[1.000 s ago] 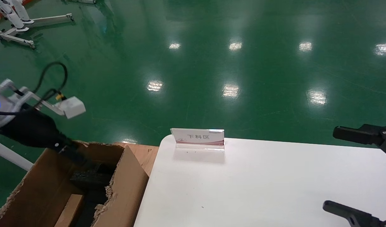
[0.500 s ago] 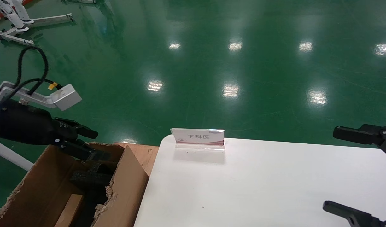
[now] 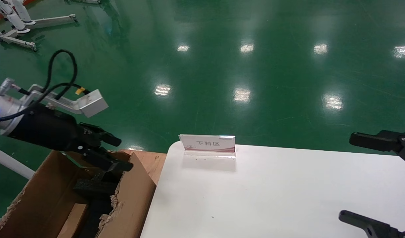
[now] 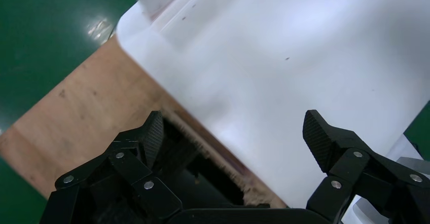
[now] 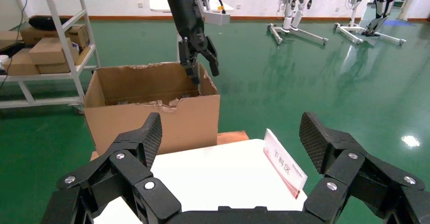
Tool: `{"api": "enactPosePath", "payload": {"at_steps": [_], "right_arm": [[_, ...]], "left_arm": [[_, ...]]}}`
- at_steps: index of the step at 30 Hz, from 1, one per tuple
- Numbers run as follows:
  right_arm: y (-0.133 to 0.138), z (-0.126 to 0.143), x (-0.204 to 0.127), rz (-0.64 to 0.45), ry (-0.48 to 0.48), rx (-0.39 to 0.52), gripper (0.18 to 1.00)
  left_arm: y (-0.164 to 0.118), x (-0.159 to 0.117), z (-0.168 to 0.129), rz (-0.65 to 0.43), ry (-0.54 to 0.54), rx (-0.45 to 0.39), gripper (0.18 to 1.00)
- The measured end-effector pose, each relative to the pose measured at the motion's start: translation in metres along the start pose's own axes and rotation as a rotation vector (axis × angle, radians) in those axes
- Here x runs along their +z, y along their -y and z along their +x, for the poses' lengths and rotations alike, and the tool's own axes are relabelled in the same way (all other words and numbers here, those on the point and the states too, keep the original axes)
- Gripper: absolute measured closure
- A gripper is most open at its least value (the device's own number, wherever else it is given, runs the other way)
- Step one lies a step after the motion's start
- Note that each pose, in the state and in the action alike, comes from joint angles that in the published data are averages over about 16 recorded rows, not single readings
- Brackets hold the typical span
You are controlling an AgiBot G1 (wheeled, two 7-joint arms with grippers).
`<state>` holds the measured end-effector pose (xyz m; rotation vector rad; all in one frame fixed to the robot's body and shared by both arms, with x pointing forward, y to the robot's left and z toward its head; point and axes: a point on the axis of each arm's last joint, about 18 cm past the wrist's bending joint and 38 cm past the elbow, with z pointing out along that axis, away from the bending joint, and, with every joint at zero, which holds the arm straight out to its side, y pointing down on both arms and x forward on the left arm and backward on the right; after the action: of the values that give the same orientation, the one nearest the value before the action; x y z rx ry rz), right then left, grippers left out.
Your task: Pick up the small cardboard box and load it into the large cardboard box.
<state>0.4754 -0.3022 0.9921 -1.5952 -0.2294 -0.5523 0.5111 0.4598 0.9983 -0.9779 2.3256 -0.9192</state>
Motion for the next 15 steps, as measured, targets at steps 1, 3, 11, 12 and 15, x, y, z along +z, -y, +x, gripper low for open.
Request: {"api": "enactPosePath", "payload": {"at_steps": [1, 3, 11, 12, 15], "right_arm": [[0.000, 0.000, 0.000, 0.000, 0.000, 0.000, 0.184], [0.000, 0.000, 0.000, 0.000, 0.000, 0.000, 0.184], [0.000, 0.000, 0.000, 0.000, 0.000, 0.000, 0.184], [0.000, 0.000, 0.000, 0.000, 0.000, 0.000, 0.184], [0.000, 0.000, 0.000, 0.000, 0.000, 0.000, 0.184]], "left_arm": [[0.002, 0.002, 0.002, 0.004, -0.007, 0.008, 0.189], [0.006, 0.006, 0.005, 0.013, -0.023, 0.024, 0.189], [0.022, 0.021, 0.019, 0.055, -0.087, 0.089, 0.189], [0.024, 0.022, 0.021, 0.060, -0.095, 0.097, 0.189], [0.029, 0.028, 0.026, 0.078, -0.119, 0.121, 0.189]]}}
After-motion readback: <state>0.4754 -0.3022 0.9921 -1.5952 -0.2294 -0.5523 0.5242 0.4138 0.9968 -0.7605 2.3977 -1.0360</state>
